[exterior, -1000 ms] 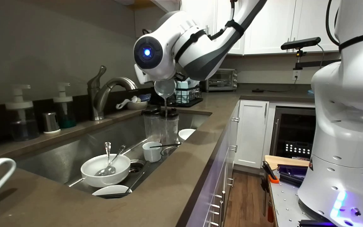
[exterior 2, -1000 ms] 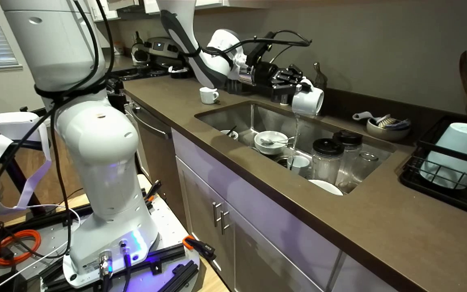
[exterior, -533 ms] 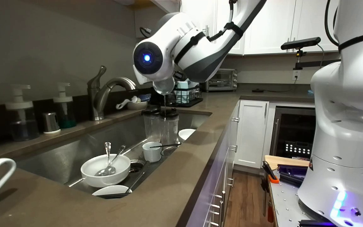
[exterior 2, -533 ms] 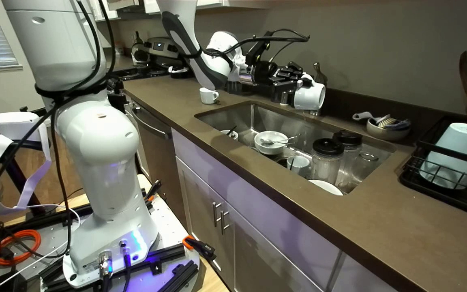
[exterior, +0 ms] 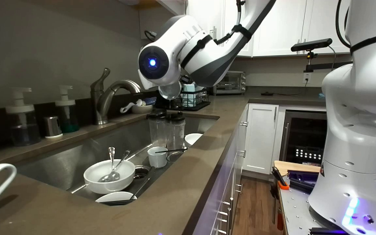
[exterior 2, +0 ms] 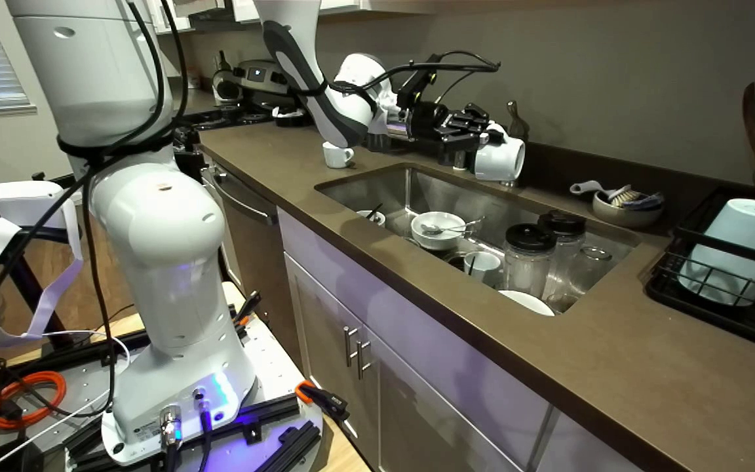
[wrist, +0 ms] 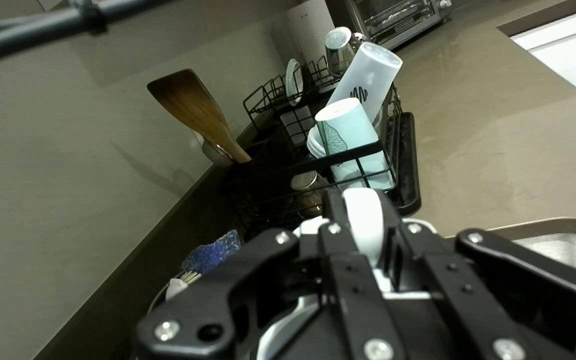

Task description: Pick the mug to the right of the sink, empty its content into the sink, then put it on the left side of the sink counter

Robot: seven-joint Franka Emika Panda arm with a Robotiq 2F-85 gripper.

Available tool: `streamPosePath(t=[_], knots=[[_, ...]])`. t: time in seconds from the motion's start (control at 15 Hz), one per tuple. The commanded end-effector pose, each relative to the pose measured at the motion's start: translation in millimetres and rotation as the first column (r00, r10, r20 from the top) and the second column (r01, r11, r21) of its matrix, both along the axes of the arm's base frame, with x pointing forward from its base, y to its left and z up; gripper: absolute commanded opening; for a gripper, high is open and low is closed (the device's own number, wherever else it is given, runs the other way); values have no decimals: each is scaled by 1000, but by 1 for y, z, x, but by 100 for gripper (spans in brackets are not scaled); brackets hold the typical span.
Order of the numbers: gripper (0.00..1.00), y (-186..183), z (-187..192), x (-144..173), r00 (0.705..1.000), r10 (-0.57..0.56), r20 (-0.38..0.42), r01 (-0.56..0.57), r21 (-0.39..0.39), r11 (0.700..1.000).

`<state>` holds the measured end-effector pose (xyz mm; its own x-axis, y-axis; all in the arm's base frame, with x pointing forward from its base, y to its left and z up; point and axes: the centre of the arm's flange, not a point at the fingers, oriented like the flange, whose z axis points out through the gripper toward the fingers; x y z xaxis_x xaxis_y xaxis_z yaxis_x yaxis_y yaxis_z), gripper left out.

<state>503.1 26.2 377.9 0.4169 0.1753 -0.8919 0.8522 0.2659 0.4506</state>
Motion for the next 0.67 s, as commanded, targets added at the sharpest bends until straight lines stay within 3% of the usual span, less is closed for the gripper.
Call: streamPosePath(t=[0.0,0.13,0.2,0.6], knots=[[16,0,0,0,1000,0,0,0,0,1000],[16,0,0,0,1000,0,0,0,0,1000],[4,0,0,0,1000,0,0,0,0,1000],[4,29,-15,-19,998,26,-58,-17,156,988]])
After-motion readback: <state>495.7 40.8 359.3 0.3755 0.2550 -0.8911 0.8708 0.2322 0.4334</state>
